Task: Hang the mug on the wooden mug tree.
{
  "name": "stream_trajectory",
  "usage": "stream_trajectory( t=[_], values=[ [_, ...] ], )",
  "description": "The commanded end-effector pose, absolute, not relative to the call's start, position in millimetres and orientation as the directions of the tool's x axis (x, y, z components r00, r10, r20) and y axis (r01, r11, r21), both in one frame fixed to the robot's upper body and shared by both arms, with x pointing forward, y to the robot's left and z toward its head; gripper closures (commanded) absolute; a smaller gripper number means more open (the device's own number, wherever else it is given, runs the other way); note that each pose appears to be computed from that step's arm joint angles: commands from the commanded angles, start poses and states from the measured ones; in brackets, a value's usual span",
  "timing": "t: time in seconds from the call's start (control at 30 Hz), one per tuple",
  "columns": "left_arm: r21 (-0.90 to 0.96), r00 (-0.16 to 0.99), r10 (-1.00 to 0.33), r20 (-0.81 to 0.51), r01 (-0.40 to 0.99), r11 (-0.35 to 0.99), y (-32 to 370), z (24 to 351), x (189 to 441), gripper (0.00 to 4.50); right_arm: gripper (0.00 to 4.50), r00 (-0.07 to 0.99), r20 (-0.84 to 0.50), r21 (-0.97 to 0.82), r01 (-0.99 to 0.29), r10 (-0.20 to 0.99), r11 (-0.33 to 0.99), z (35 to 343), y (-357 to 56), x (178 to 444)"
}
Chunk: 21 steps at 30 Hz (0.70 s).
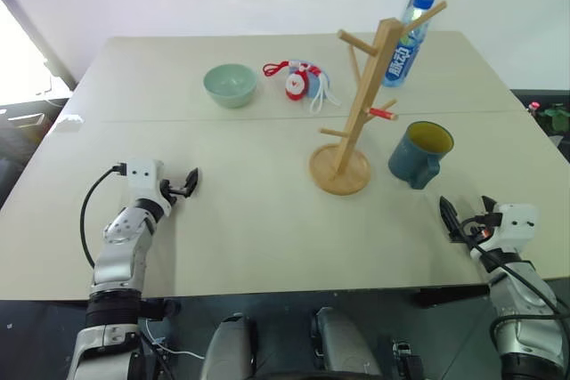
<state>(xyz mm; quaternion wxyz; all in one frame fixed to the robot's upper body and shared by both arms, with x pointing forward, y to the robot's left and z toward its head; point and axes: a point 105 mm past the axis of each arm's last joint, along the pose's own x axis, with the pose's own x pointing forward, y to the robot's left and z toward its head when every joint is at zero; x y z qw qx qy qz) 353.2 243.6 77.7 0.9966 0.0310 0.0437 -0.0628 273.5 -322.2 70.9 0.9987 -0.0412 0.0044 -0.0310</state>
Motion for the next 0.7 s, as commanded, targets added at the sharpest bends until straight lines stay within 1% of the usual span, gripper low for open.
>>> stream_trajectory(
  t=[0.03,0.2,0.33,0.43,0.5,0.53,0.57,0.6,0.67,0.7],
  values=[
    [0.073,0.987,-0.140,-0.083,0.146,0.987,240,80,350,0.00,0.07,0.998,0.045,-0.101,0.051,-0.047,0.994,83,-319,276],
    [0.057,0.983,-0.157,-0.095,0.163,0.985,234,77,346,0.00,0.07,0.998,0.050,-0.106,0.040,-0.035,0.994,86,-314,272],
    [0.044,0.967,-0.235,-0.099,0.240,0.970,217,77,344,0.00,0.07,0.998,0.055,-0.116,0.021,-0.015,0.993,90,-307,266],
    [0.031,0.927,-0.368,-0.071,0.371,0.928,191,84,342,0.00,0.07,0.999,0.053,-0.138,-0.002,0.009,0.990,93,-301,262],
    [0.025,0.850,-0.525,-0.044,0.526,0.850,160,91,334,0.00,0.07,0.998,0.052,-0.142,-0.036,0.044,0.989,94,-295,258],
    [0.027,0.801,-0.598,-0.033,0.598,0.801,145,95,328,0.00,0.59,0.997,0.050,-0.139,-0.058,0.065,0.989,95,-292,256],
    [0.027,0.751,-0.660,-0.025,0.660,0.751,132,98,322,0.00,0.90,0.995,0.046,-0.135,-0.085,0.092,0.987,95,-287,254],
    [0.022,0.694,-0.720,-0.024,0.720,0.693,119,99,315,0.00,1.37,0.992,0.039,-0.143,-0.117,0.124,0.983,96,-282,252],
    [0.023,0.583,-0.812,-0.026,0.812,0.583,99,103,302,0.00,2.37,0.983,0.022,-0.159,-0.178,0.184,0.971,95,-270,250],
    [0.024,0.531,-0.847,-0.029,0.848,0.530,89,104,296,0.00,2.97,0.977,0.014,-0.168,-0.208,0.213,0.964,95,-265,250]
  ],
)
